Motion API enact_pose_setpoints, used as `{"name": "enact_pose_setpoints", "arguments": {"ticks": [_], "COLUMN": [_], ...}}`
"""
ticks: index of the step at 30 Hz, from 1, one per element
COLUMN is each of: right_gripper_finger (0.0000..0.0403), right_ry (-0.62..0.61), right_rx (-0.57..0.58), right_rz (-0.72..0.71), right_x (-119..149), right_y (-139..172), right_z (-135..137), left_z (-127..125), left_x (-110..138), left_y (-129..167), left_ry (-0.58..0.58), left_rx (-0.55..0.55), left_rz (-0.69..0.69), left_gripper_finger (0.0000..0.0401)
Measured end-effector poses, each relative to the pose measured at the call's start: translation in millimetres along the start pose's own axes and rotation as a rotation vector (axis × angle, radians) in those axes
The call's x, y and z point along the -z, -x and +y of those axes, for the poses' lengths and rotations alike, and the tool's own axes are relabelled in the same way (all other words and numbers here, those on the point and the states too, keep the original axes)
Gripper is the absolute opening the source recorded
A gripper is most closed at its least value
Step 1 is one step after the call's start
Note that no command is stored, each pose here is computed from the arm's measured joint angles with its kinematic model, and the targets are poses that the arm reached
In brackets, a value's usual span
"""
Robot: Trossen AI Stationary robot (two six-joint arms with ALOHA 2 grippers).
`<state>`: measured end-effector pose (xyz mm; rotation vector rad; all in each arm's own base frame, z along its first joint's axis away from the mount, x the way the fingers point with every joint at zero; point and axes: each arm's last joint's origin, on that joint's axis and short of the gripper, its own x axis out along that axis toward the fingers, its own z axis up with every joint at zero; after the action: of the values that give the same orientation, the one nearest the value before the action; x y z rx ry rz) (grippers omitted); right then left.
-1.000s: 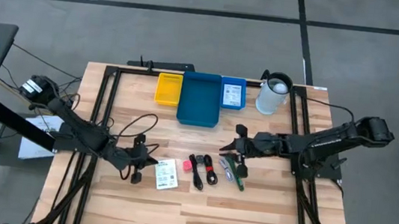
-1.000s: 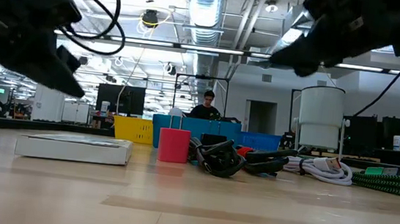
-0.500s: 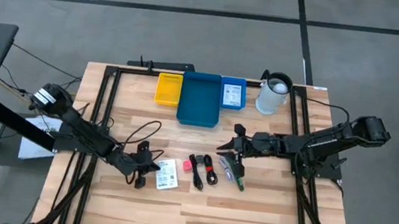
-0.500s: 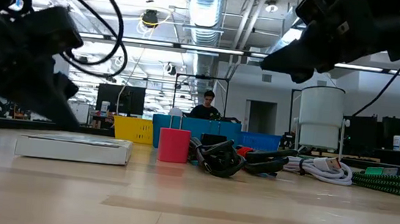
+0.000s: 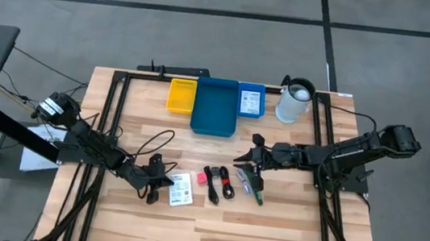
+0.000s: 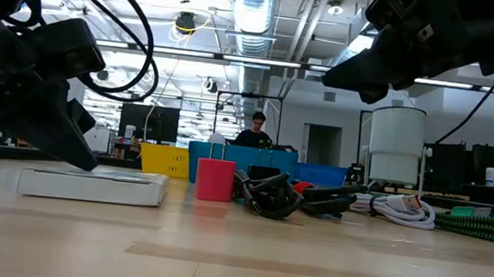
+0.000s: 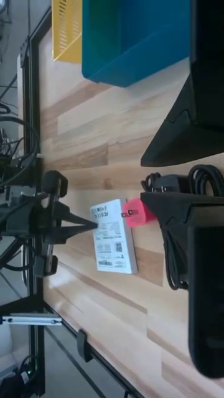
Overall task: Pick and place items into bin
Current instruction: Put the white card reader box into the blue bin
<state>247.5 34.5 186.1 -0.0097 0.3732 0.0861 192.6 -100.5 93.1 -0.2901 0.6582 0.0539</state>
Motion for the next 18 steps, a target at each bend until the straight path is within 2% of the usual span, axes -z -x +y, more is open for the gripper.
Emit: {"name": "enact_pose_setpoints", "arguments": {"ticks": [5, 18], "right_gripper_finger": [0.0072, 0.0072], "right_ry": [0.005, 0.008], "right_rx": [0.000, 0.003], "right_rz": [0.001, 0.001], "right_x": [0.1, 0.1], "right_y": [0.0, 0.0], "right_z": [-0.1, -0.7], "left_z": [-4.5, -17.7], "left_x": [4.0, 5.4], "left_y": [2.2, 7.2], "left_ry": [-0.010, -0.116], "left_rx": [0.015, 0.015], "left_rz": [0.010, -0.080], "left_gripper_finger": [0.0000, 0.0000]}}
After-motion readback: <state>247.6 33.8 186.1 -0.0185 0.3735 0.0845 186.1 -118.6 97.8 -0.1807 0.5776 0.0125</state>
